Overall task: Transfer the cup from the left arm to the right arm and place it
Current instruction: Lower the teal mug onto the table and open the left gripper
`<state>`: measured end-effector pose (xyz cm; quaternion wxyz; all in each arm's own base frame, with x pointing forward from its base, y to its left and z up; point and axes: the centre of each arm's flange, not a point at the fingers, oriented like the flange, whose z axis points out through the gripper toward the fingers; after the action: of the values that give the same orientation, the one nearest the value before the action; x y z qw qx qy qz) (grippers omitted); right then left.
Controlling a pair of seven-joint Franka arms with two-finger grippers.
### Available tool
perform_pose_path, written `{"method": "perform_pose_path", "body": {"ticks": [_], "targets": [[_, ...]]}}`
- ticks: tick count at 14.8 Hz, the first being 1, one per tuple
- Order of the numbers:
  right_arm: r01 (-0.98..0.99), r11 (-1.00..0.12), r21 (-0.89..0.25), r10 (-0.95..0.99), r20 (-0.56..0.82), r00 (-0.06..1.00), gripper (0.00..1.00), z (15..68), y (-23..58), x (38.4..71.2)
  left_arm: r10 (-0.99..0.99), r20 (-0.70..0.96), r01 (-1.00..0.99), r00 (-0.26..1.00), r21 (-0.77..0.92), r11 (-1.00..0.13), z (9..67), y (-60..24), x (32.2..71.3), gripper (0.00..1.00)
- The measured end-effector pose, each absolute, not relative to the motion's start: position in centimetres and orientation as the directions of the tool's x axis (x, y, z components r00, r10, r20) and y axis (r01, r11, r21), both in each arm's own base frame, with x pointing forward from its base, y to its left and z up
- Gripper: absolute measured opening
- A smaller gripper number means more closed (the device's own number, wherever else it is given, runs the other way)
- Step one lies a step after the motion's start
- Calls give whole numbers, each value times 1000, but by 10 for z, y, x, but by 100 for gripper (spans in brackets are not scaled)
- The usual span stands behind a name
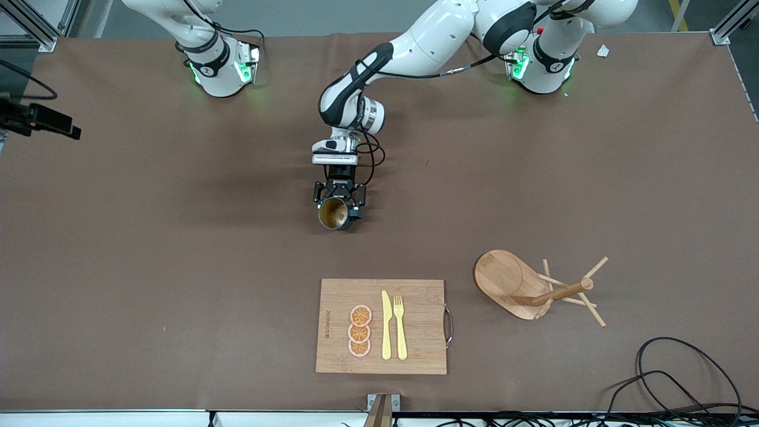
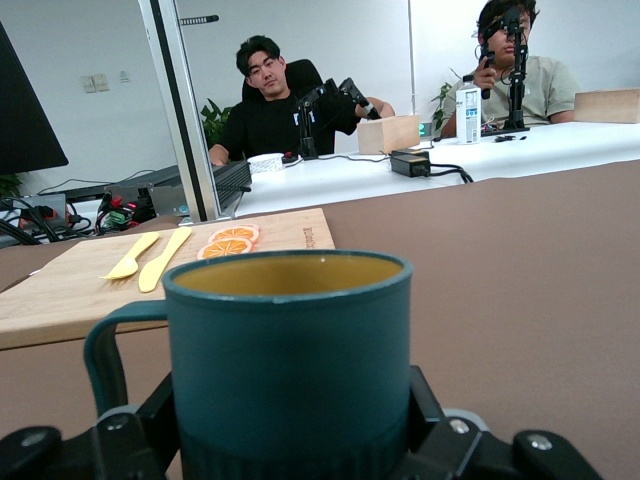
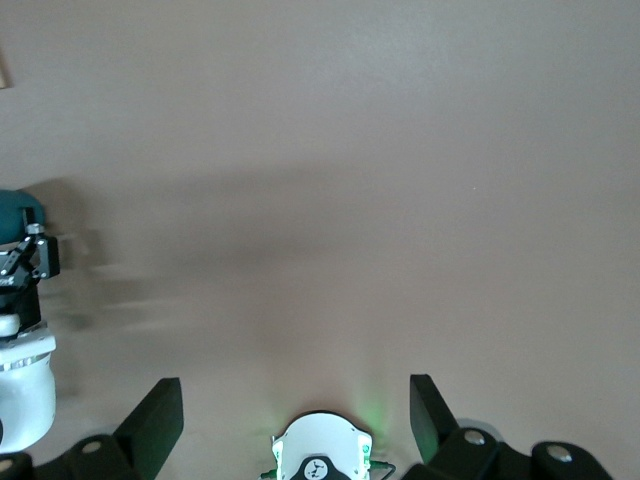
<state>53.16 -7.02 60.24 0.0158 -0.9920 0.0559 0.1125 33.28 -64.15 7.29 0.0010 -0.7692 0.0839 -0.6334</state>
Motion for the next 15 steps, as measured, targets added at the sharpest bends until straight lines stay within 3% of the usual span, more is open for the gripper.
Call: {"method": "perform_pose_path", "body": {"ticks": [5,7,15], "targets": [[-136,-991,-16,-127,-266,956,100,556,-86,558,-130,977,-139,172,-107,-985,71,-648,318,86],[-132,-991,-17,-124,-244,962,100,549,-82,566,-131,976,-139,174,-108,-984,69,-648,317,100],[-275,-962,2,-269,-207,941,100,513,-46,585,-152,956,-56,250,-143,-988,81,-662,291,100]]}}
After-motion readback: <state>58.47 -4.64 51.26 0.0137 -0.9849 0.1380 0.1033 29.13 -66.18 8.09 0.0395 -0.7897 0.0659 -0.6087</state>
